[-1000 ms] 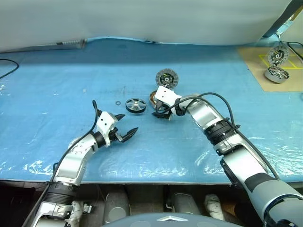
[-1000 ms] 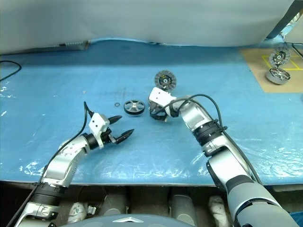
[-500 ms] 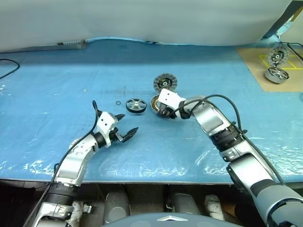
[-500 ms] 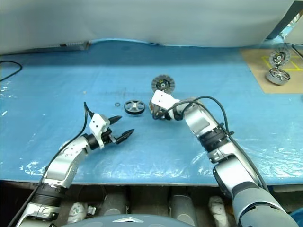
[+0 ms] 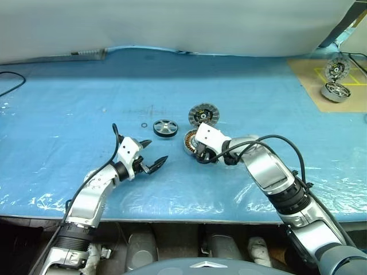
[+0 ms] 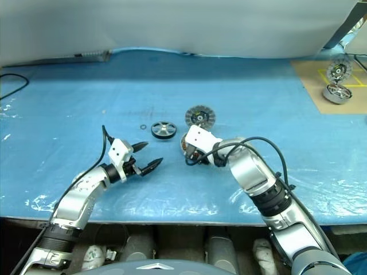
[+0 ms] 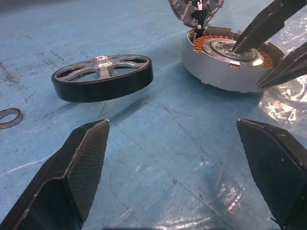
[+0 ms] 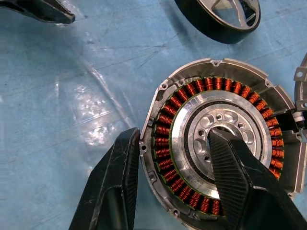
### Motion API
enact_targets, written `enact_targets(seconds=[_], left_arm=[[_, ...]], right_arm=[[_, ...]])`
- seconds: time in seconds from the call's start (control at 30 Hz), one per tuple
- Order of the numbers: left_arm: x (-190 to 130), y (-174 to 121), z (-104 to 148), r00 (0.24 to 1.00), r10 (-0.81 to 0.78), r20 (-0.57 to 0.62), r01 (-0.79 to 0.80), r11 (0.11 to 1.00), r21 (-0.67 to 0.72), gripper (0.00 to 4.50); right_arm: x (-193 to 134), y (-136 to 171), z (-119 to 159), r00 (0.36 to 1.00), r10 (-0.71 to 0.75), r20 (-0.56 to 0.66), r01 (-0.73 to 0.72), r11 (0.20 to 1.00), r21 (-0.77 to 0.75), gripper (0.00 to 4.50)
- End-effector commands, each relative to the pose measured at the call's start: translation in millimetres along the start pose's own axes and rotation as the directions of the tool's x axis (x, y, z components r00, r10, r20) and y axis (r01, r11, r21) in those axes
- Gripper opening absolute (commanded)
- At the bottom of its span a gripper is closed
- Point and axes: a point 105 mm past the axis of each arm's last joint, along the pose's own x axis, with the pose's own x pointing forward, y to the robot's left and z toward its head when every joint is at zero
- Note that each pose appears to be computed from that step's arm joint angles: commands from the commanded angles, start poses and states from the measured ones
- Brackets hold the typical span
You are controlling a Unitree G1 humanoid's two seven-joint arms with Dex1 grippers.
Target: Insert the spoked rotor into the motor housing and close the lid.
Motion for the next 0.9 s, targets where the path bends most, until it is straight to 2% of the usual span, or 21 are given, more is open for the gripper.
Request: enact_targets(seconds=[0.03,0.07,0.1,0.13,0.27,0.4,0.57,0.67,0.73,0.9], left_arm=[[0.1,-0.1,10.2,0.999,-0.017,0.027,0.016,0.999,0.028,4.50],[0.2,0.0,10.1,0.999,-0.019,0.026,0.018,0.999,0.029,4.50],[0.2,0.1,10.0,0.999,-0.020,0.025,0.019,0.999,0.029,4.50],[0.4,0.3,9.9,0.999,-0.022,0.024,0.021,0.999,0.030,4.50],[0.9,0.8,9.9,0.999,-0.029,0.021,0.028,0.999,0.032,4.50],[1.0,1.2,9.6,0.999,-0.034,0.019,0.033,0.999,0.032,4.50],[0.0,7.7,12.5,1.000,-0.014,0.027,0.013,0.999,0.030,4.50],[-1.9,16.4,15.8,0.999,0.026,0.034,-0.027,1.000,0.015,4.50],[-1.3,28.4,12.6,0.997,0.077,-0.005,-0.077,0.997,-0.022,4.50],[-1.8,53.6,18.7,0.992,0.126,-0.012,-0.126,0.990,-0.056,4.50]], right_arm=[[-3.2,11.7,1.4,0.999,0.042,0.008,-0.043,0.998,0.051,1.88],[-5.1,11.2,5.2,0.999,0.038,0.018,-0.039,0.998,0.055,1.88],[-6.9,10.6,8.6,0.999,0.034,0.027,-0.036,0.998,0.057,2.57],[-9.5,9.4,13.4,0.999,0.029,0.038,-0.031,0.998,0.058,2.75],[-22.2,5.5,35.2,0.994,0.019,0.104,-0.028,0.996,0.090,4.07],[-36.7,2.5,54.6,0.986,0.018,0.165,-0.040,0.991,0.130,4.07],[-52.2,-1.5,56.9,0.967,-0.016,0.256,-0.025,0.988,0.154,4.07],[-58.1,-2.0,50.6,0.945,-0.056,0.321,0.015,0.991,0.131,4.07],[-61.6,0.5,42.1,0.917,-0.079,0.391,-0.006,0.977,0.212,4.07],[-59.2,-0.1,14.8,0.867,-0.212,0.452,0.104,0.962,0.251,4.07]])
